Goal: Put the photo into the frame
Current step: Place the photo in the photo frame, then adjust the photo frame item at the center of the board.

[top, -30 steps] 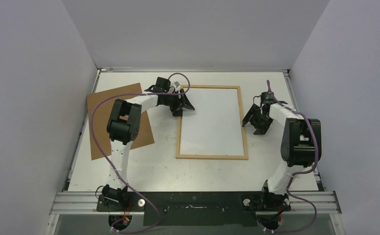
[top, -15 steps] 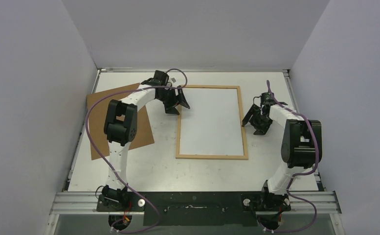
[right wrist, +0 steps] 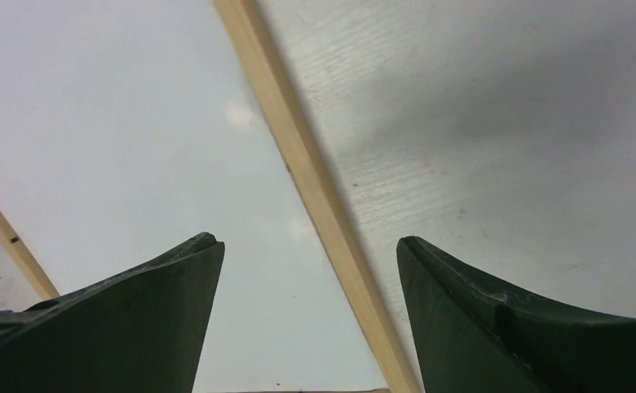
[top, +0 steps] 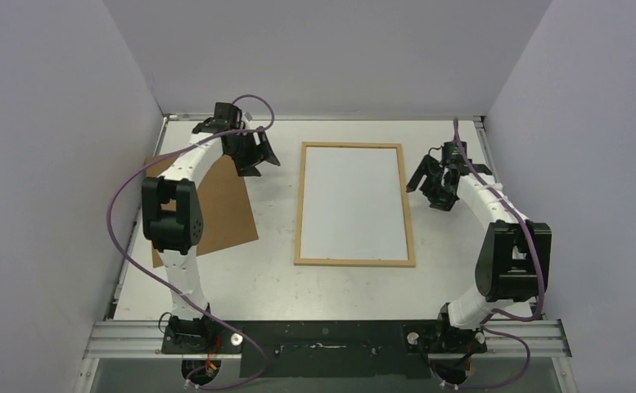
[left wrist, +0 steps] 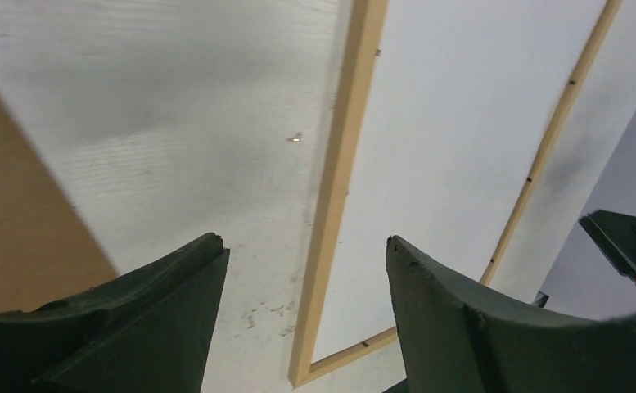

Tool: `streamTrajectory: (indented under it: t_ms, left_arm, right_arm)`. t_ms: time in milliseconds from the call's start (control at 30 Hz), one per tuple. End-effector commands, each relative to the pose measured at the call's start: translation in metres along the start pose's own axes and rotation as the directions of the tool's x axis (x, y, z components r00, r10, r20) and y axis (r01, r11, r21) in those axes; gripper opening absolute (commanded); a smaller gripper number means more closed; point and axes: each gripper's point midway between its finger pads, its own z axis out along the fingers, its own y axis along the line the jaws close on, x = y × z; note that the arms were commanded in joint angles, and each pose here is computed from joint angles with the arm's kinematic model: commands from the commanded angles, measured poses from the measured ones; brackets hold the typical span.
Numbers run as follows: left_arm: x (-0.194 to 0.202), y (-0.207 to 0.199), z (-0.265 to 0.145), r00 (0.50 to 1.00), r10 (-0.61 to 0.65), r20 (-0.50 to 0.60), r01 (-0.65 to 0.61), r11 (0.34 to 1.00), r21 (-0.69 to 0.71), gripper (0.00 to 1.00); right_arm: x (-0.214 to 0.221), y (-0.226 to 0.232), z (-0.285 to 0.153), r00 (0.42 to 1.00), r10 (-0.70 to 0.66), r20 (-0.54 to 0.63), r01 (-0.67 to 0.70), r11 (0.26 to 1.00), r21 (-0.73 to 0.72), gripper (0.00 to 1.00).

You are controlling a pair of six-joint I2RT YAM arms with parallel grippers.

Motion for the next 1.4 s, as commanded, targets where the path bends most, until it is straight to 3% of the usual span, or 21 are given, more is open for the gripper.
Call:
streamTrajectory:
  t_ms: [0, 167, 333, 633, 1033, 1367]
  left_arm:
    - [-0.013, 0.053, -0.043, 0.996, -0.014, 0.085, 0.029, 0.984, -0.177, 0.69]
    - [-0.016, 0.124, -0.076, 0.981, -0.111, 0.157, 0.161, 0.922, -0.352, 0.63]
    - [-0.017, 0.182, -0.092, 0.925, -0.272, 0.264, 0.357, 0.860, -0.365, 0.51]
    - [0.027, 0.232, -0.076, 0.924, -0.340, 0.178, 0.380, 0.748, -0.544, 0.44]
    - [0.116, 0.203, -0.023, 0.920, -0.386, -0.062, 0.300, 0.798, -0.523, 0.34]
    - [0.140, 0.150, -0.008, 0.934, -0.330, -0.138, 0.240, 0.864, -0.443, 0.33]
  right_arm:
    - [-0.015, 0.055, -0.028, 0.986, -0.129, 0.102, 0.140, 0.984, -0.109, 0.80]
    - [0.001, 0.125, -0.035, 0.969, -0.205, 0.134, 0.231, 0.947, -0.221, 0.80]
    - [0.030, 0.208, -0.039, 0.954, -0.250, 0.163, 0.294, 0.884, -0.364, 0.79]
    - [0.131, 0.326, -0.031, 0.951, -0.306, 0.041, 0.277, 0.785, -0.554, 0.76]
    - [0.195, 0.367, -0.002, 0.934, -0.347, -0.083, 0.237, 0.777, -0.583, 0.74]
    - [0.221, 0.338, 0.033, 0.910, -0.390, -0.142, 0.280, 0.829, -0.484, 0.73]
